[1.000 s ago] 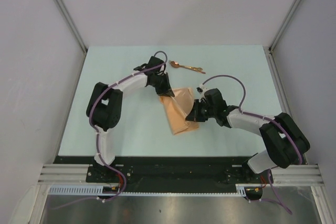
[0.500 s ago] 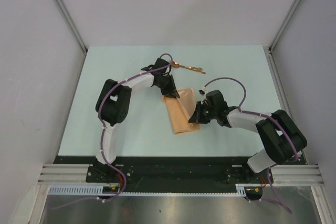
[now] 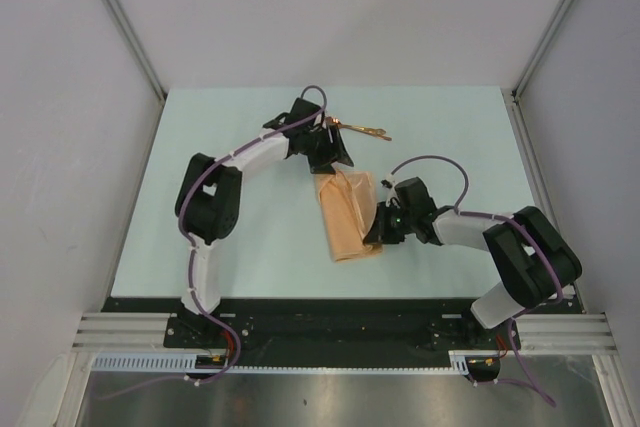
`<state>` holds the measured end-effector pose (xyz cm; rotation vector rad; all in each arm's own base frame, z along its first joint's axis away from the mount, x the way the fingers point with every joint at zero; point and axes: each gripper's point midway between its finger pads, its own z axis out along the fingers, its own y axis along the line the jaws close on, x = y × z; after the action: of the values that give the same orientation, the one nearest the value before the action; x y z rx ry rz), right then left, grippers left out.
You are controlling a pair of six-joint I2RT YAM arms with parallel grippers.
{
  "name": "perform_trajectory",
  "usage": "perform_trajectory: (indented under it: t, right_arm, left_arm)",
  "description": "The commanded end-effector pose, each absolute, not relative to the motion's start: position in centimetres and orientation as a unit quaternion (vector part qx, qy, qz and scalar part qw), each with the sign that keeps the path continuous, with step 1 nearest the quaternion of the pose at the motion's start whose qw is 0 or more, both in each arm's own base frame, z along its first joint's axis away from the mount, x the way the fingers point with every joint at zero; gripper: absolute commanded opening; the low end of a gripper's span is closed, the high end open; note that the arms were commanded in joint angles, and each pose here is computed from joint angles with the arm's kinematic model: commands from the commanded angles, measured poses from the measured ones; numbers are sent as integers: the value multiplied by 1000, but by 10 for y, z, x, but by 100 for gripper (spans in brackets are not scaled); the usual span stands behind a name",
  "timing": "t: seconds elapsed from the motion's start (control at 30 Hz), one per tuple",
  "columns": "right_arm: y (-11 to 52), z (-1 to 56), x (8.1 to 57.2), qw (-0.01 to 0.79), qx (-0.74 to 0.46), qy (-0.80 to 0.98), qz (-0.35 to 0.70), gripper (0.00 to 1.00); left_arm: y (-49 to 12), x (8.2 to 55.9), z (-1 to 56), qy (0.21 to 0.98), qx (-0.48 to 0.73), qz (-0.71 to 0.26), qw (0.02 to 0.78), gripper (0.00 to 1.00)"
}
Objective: Fold the napkin into a case and place the utensils inside
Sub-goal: Fold the lower triangle-folded napkin at the center of the board, then smooth out the 2/3-rectangle-folded napkin at the center of the board.
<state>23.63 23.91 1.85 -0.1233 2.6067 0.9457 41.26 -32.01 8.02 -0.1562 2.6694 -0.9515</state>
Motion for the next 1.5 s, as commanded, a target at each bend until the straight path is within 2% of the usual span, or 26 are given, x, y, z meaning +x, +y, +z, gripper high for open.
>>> perform_trajectory:
  t: [0.0, 0.17, 0.23, 0.3, 0.37, 0.53, 0.57, 0.67, 0.7, 0.73, 0.83, 1.3, 1.47]
  right_arm:
    - [223, 5, 221, 156, -34, 937, 309, 9]
    - [218, 14, 225, 168, -35, 938, 302, 19]
    - [217, 23, 231, 181, -42, 936, 298, 22]
    - [216, 35, 238, 195, -47, 936, 289, 35]
    - [220, 56, 258, 225, -57, 930, 285, 46]
    - [239, 78, 305, 264, -72, 919, 283, 53]
    - [249, 90, 323, 279, -78, 911, 293, 55]
    - [263, 81, 344, 266, -82, 915, 292, 52]
    - [271, 92, 358, 282, -89, 908, 299, 49]
    - [274, 81, 363, 273, -89, 911, 295, 42]
    - [283, 76, 384, 282, -97, 908, 295, 31]
    - [297, 58, 410, 281, -107, 905, 300, 34]
    - [293, 53, 425, 290, -95, 907, 290, 31]
  left_arm:
    - [-306, 427, 164, 907, -3, -333, 259, 63]
    - [-269, 422, 140, 931, 7, -237, 277, 49]
    - [-262, 416, 127, 938, 9, -217, 270, 46]
    - [-255, 413, 116, 943, 9, -200, 266, 42]
    - [-253, 413, 111, 944, 9, -195, 266, 41]
    - [-256, 408, 99, 947, 16, -188, 260, 40]
    - [-256, 407, 97, 948, 17, -187, 257, 43]
    - [-262, 404, 96, 947, 24, -191, 255, 47]
    - [-264, 403, 96, 947, 26, -191, 256, 48]
    - [-266, 402, 96, 947, 28, -192, 256, 48]
    - [-273, 401, 93, 948, 35, -192, 251, 47]
    - [-289, 396, 68, 959, 56, -159, 230, 43]
    - [-289, 403, 61, 961, 53, -139, 232, 38]
